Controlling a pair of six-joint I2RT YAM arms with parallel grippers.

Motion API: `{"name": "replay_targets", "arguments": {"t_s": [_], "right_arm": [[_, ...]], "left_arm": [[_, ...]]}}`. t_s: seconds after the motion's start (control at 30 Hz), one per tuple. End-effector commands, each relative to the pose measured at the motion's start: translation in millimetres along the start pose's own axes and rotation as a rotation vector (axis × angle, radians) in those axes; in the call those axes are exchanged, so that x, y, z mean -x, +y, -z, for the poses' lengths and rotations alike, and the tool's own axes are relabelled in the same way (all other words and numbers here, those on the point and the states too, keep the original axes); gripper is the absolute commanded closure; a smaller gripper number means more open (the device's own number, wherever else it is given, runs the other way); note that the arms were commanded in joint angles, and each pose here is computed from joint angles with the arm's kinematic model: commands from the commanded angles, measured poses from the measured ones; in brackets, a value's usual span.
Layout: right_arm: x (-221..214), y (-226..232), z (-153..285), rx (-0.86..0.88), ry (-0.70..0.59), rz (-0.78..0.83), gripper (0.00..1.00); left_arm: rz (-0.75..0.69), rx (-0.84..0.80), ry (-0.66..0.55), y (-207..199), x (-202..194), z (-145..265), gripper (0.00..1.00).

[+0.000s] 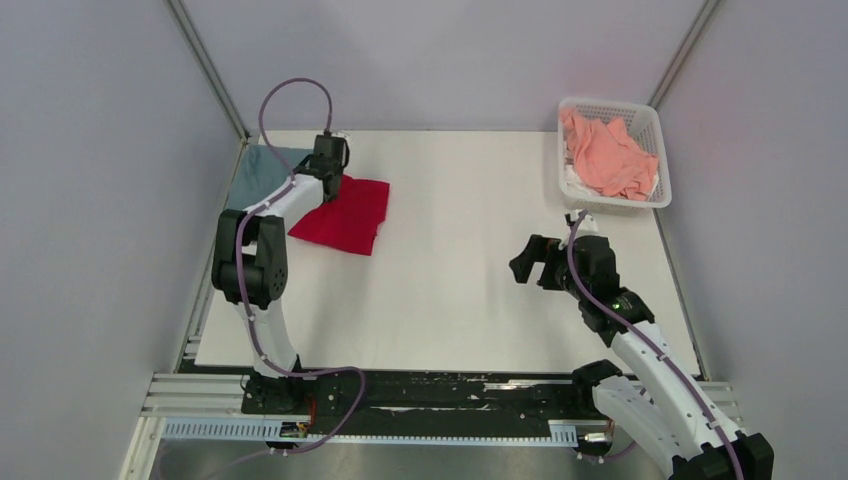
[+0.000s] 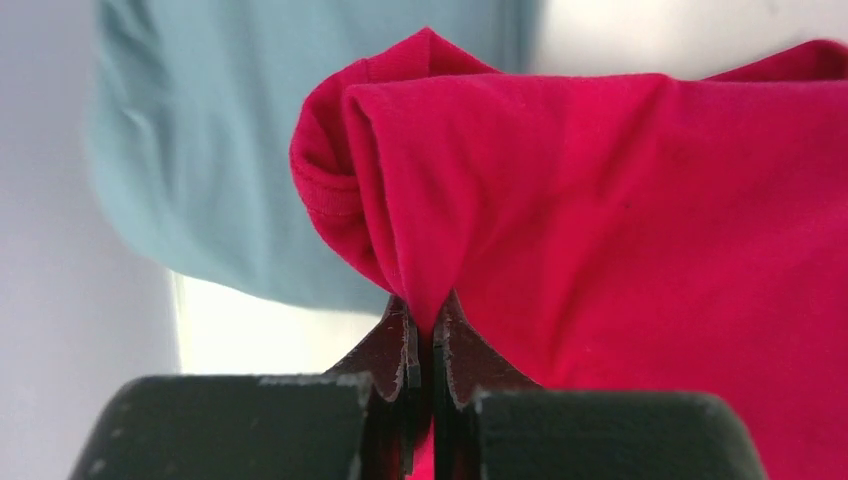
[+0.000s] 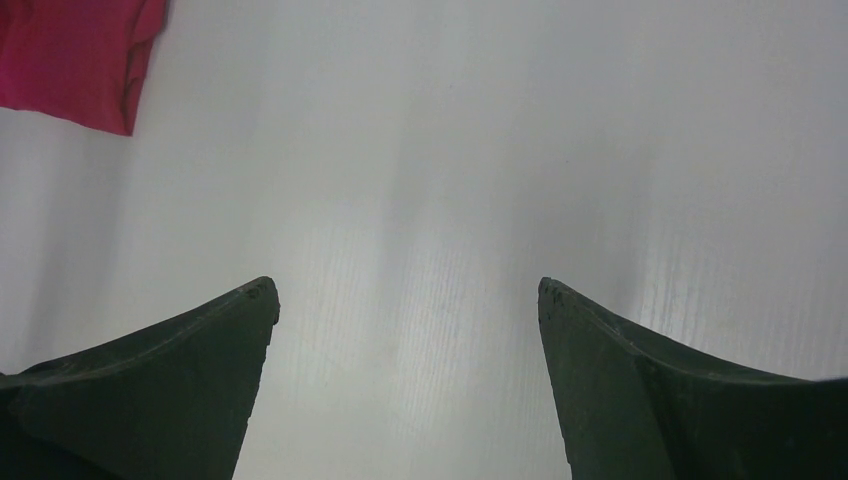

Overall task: Fold and stack the t-shirts
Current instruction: Put the neatly folded tshirt into the corner of the board with the left arm

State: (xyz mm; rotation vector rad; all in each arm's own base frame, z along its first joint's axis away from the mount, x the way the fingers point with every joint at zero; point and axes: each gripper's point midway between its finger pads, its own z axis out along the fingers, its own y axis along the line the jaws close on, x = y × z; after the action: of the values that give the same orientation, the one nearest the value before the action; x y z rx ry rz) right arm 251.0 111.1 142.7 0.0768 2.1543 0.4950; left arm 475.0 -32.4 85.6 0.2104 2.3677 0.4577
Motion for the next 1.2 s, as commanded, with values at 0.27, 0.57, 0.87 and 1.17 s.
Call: {"name": "replay_targets", "arguments": {"t_s": [0.27,0.57,0.87,1.17], "right_arm": [[21,-25,-4,-0.126,-0.103,0.009,0.0],[25,-29,-4,-0.151,-0.115,0.005,0.0],[22,-29,-5,-0.143,-0.103,0.009,0.0],[17,-30,-6,-0.143,-0.097,-0.001,0.0]], "left_arm": [[-0.126,0.107,-0.258,97,98,15,1.0],[-0.058,0.215,-0.319,132,122,35,1.0],[0.002,0.184,-0.407,138,147,66,1.0],[0.036,0.165,-0.421,143,160,84,1.0]]}}
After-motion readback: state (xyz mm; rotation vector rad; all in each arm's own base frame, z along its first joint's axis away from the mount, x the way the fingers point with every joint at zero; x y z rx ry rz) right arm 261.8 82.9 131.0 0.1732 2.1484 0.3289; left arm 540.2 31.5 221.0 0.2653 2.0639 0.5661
